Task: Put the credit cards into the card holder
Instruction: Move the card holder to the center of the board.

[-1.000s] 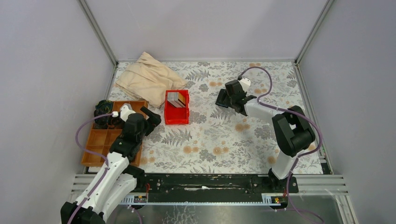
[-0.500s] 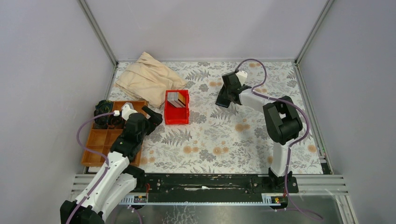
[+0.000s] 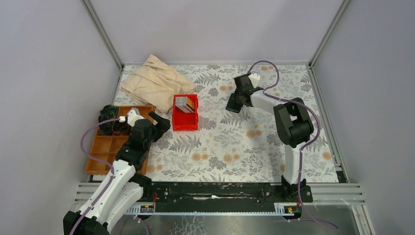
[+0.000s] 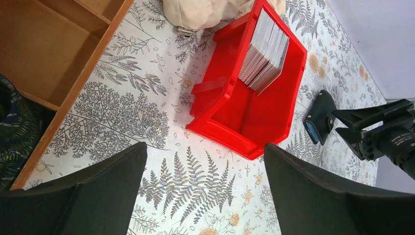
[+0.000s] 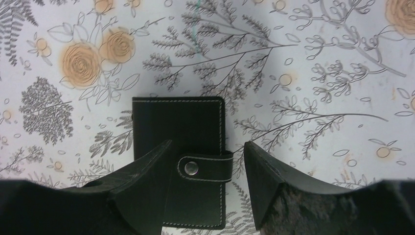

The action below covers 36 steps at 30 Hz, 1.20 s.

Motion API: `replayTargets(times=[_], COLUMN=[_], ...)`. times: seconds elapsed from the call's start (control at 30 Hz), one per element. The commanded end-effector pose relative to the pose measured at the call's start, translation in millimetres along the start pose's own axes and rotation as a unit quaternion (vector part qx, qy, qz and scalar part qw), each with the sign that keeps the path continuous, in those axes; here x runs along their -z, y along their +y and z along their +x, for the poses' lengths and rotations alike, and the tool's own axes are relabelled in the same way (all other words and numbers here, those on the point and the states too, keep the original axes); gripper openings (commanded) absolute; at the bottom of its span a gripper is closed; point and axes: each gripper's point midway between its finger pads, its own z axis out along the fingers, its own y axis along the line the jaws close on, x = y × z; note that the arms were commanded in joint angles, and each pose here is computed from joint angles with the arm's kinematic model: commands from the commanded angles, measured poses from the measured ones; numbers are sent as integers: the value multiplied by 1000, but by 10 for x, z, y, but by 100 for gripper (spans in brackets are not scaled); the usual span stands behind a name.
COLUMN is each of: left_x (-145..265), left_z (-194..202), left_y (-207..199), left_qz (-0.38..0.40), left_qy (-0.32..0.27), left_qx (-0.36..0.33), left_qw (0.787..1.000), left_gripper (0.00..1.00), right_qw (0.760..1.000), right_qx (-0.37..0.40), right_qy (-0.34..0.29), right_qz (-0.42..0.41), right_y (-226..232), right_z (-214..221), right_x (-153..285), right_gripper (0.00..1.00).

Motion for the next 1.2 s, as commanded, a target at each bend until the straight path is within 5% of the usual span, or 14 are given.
replayTargets(times=[0.0,0.7,1.17], left_x=[-2,-38,-33], left_z=[-39,1,29], left_y=[-107,-49,-25], left_qz=[27,19,19], left_qy=[-11,-9,-9], left_qx=[-3,-2,0], left_qw=[1000,1000,1000], left_gripper=[96,96,95], right_qw=[1000,990,974], right_qx=[-7,-82,-134], right_qy=[-20,29,32], right_qz=[-1,-112,-181], right_y=[-5,87,106], right_z=[-255,-73,24], right_x=[-39,-289,-183], right_gripper=[62,61,46])
